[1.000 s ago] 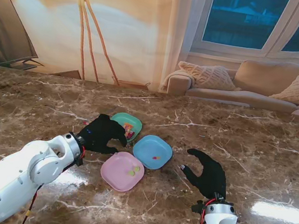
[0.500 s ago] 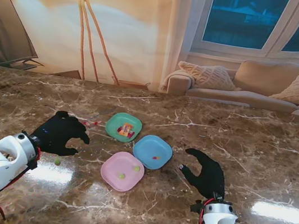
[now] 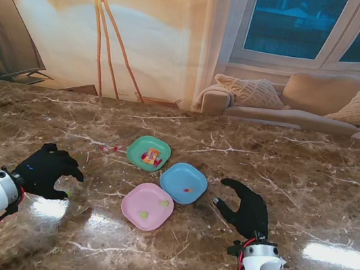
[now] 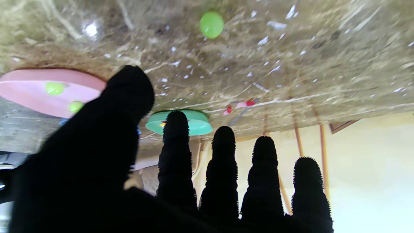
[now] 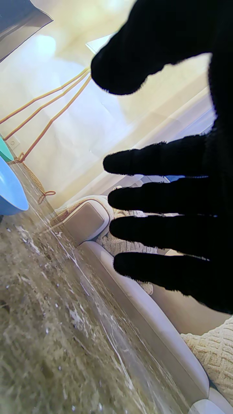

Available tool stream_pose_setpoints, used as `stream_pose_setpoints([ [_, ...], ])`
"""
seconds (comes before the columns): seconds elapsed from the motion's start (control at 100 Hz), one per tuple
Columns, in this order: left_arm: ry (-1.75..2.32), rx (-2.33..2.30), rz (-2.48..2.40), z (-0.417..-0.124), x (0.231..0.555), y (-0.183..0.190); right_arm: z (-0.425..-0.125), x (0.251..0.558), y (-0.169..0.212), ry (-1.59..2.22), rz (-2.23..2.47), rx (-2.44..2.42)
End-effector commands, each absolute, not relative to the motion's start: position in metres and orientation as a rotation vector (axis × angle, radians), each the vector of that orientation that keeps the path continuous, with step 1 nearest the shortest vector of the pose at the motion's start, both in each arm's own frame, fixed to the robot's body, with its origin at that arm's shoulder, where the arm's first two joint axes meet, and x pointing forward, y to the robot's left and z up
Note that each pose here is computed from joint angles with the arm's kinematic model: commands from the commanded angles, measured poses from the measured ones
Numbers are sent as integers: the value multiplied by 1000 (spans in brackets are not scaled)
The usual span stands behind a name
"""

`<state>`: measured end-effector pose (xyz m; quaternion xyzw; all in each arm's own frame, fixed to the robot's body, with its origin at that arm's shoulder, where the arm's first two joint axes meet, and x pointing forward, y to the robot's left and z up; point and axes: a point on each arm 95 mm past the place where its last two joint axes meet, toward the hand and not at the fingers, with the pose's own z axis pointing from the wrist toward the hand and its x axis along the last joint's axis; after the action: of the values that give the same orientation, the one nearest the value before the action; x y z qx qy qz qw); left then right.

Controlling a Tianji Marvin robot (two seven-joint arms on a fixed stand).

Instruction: Portion candies into small dishes

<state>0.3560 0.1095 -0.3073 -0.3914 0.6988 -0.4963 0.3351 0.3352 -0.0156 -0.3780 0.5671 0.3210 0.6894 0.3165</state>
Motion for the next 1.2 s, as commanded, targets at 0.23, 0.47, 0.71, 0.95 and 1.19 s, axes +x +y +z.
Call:
stream_pose_setpoints([
  [0.23,1798,-1133,-1210,-336,356,134,-382,332,-15,855,1796,1520],
  [0.47,1782,-1166,-1208,-346,361,139,-382,332,-15,856,1796,1521],
  [0.71,1773,-1184,-1212,-357,366,142,-382,332,-16,856,1791,1520],
  [0.95,1748,-1186,-1244,-369,370,142,-381,332,-17,860,1792,1519],
  [1.19,1743,-1193,-1252,-377,374,142,-380,331,-17,865,1790,1521],
])
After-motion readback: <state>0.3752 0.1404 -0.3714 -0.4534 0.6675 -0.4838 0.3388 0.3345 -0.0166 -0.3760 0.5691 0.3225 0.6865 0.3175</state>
